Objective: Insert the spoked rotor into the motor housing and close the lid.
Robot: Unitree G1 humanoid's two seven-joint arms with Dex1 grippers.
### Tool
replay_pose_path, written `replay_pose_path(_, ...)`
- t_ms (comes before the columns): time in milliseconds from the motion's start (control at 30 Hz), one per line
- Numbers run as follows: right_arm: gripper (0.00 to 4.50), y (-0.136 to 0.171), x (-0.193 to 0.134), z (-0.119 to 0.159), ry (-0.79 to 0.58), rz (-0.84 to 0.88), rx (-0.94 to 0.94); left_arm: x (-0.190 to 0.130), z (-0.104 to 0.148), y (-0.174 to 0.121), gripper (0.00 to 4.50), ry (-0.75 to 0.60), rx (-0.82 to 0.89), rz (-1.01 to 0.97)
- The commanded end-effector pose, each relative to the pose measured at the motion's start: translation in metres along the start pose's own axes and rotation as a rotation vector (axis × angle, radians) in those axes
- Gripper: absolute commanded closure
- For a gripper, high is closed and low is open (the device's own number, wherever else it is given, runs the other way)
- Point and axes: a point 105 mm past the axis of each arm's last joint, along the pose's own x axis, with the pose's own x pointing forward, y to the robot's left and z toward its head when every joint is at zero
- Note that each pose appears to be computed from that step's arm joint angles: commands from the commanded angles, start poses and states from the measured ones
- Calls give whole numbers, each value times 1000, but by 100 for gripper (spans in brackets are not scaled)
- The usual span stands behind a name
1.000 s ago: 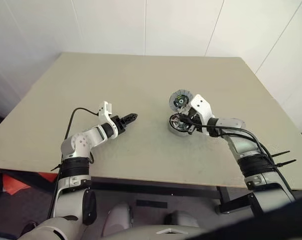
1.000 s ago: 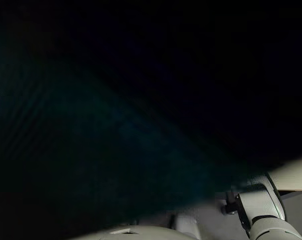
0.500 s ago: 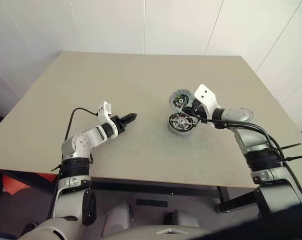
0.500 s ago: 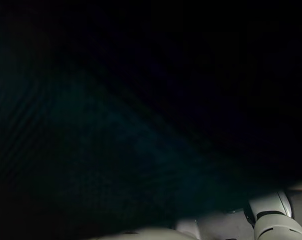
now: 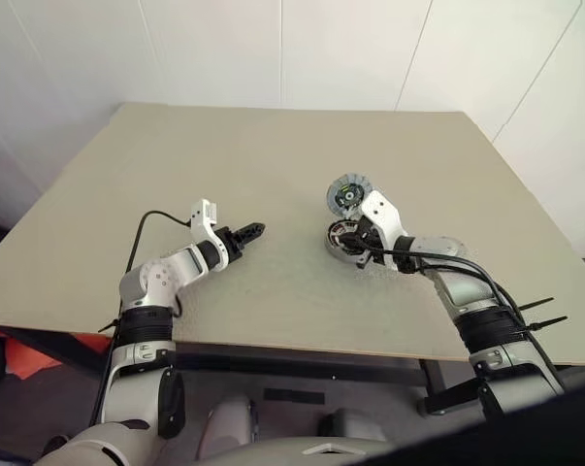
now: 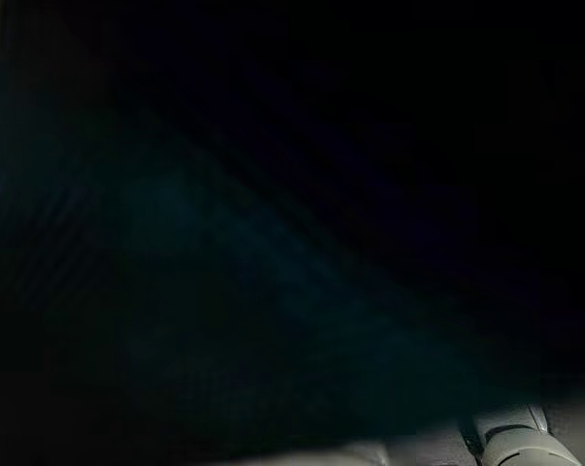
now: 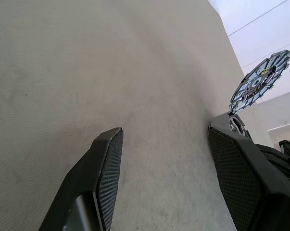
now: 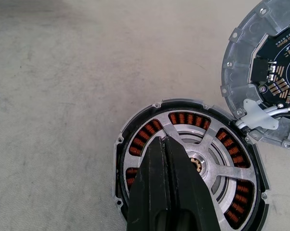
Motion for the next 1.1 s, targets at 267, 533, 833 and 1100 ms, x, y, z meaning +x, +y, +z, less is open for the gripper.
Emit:
replay_pose_path(267, 450, -28, -44, 75, -167, -41, -249, 1, 4, -6, 152, -21, 13, -22)
replay_pose_path(533, 411, -16, -68, 29, 148, 225, -474, 4, 4, -5, 149, -22, 21, -19)
replay_pose_path(833, 192, -24, -61, 27, 301, 361, -891, 7, 6, -5, 149, -40, 18, -20)
replay_pose_path(1100, 192, -23, -39, 28, 312, 437, -967, 2, 1, -1, 149, -63, -4, -6)
